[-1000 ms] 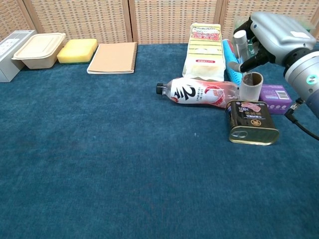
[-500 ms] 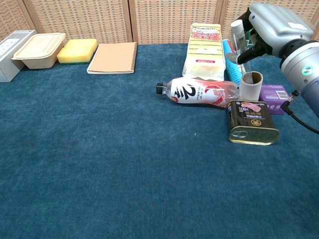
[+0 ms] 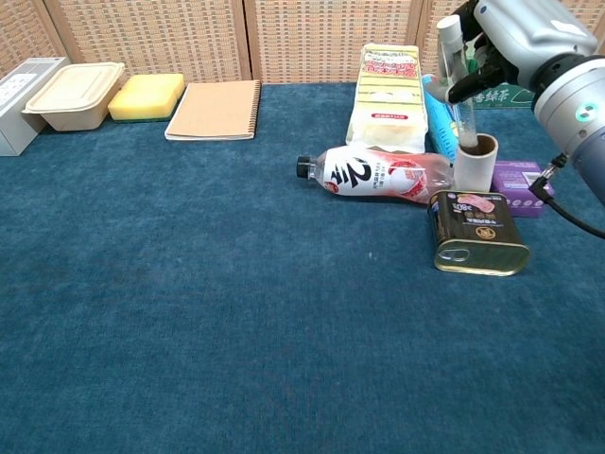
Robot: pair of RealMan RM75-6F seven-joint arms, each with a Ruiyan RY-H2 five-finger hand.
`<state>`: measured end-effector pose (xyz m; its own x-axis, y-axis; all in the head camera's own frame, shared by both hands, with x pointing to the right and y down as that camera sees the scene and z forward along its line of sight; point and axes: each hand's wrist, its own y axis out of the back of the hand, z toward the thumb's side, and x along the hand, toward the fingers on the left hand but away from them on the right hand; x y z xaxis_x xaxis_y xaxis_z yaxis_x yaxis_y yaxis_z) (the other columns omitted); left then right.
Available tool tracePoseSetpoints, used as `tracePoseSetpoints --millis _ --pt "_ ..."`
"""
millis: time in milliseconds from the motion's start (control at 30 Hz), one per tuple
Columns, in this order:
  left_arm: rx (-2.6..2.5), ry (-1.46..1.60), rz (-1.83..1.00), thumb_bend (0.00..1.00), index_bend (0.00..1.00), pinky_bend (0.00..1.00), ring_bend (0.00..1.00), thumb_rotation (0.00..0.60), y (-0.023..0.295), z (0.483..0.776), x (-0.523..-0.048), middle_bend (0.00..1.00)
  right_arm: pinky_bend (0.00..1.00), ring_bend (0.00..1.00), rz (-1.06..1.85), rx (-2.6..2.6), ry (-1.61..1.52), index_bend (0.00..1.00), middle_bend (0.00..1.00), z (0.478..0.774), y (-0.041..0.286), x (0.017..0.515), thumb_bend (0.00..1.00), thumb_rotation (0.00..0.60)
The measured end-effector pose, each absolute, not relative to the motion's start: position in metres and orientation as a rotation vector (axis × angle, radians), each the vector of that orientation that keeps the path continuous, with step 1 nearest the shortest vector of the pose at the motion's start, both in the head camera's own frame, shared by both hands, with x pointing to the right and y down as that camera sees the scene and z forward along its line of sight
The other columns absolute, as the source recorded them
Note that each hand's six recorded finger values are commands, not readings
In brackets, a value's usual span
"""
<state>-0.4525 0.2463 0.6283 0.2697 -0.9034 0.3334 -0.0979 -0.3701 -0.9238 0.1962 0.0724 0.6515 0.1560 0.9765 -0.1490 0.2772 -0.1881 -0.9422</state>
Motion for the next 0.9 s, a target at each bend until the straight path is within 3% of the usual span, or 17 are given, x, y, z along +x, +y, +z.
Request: tracePoseSetpoints --millis 900 --pt "-1.7 0.925 -1.196 0.36 0.29 0.23 0.05 0.6 0.248 0.629 -0.452 0.14 0.86 0.89 1.029 -1.576 -1.285 0.73 0.83 0.608 0.05 0.192 0.37 0.6"
